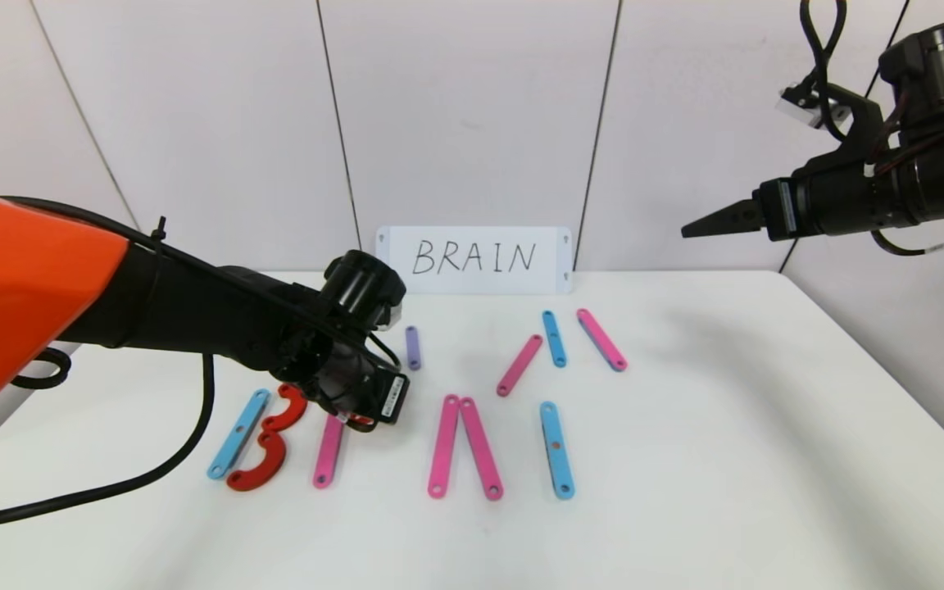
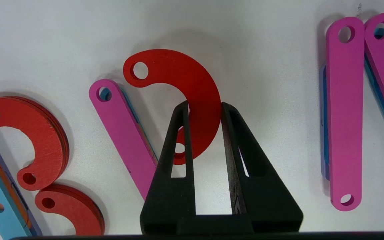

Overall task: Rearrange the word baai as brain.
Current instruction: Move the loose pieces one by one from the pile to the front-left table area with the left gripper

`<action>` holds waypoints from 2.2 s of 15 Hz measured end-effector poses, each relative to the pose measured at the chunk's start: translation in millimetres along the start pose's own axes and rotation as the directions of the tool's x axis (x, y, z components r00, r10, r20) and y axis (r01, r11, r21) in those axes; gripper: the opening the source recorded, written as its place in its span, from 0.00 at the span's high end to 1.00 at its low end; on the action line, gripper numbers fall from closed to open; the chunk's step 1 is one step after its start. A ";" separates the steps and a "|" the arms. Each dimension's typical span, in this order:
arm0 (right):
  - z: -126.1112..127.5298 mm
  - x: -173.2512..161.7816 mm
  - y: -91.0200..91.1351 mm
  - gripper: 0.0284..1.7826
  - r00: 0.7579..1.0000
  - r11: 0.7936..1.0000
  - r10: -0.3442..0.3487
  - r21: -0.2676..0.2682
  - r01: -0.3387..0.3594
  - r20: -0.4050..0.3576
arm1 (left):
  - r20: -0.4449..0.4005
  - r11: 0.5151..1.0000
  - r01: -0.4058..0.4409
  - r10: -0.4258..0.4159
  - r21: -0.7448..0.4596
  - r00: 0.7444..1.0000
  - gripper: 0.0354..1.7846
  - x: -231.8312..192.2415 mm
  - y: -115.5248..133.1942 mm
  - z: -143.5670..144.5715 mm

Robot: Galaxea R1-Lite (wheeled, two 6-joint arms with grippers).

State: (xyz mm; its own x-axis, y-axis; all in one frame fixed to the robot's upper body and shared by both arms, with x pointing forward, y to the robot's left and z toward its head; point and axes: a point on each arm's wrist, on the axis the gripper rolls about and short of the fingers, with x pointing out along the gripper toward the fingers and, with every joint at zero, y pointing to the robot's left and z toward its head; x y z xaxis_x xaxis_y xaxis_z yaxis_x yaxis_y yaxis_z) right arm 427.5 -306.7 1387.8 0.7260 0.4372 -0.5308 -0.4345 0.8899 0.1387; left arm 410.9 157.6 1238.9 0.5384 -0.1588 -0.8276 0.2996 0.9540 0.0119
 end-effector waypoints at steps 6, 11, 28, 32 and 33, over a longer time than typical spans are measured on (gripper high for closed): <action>-0.1 0.2 -0.1 0.03 1.000 1.000 0.000 0.000 0.000 -0.001 | -0.017 1.000 -0.007 0.007 0.013 1.000 0.84 8.4 1.8 -0.9; -0.2 0.5 -0.2 0.03 1.000 1.000 0.000 0.001 0.000 -0.001 | -0.025 1.000 -0.012 0.012 0.028 1.000 0.79 12.5 3.4 -1.2; -0.6 0.6 0.3 0.03 1.000 1.000 0.001 0.000 -0.001 -0.003 | 0.193 0.995 0.015 0.004 -0.097 0.981 0.02 11.3 0.1 37.9; -0.6 1.1 0.1 0.03 1.000 1.000 0.002 0.000 -0.002 -0.003 | 0.186 0.975 -0.049 0.090 -0.215 0.979 0.02 29.0 -3.0 54.6; -0.6 1.2 0.0 0.03 1.000 1.000 0.001 0.001 -0.001 -0.003 | 0.174 0.971 -0.052 0.094 -0.233 0.980 0.02 33.9 -4.1 57.2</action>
State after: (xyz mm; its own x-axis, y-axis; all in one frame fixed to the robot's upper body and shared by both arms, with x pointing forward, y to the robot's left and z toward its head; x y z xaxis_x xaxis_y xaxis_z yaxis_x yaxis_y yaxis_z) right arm 428.0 -306.2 1386.6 0.7238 0.4380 -0.5332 -0.4352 0.8894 0.1399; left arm 473.0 133.8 1242.9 0.6934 -0.1100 -0.7121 0.0795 0.9939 -0.0762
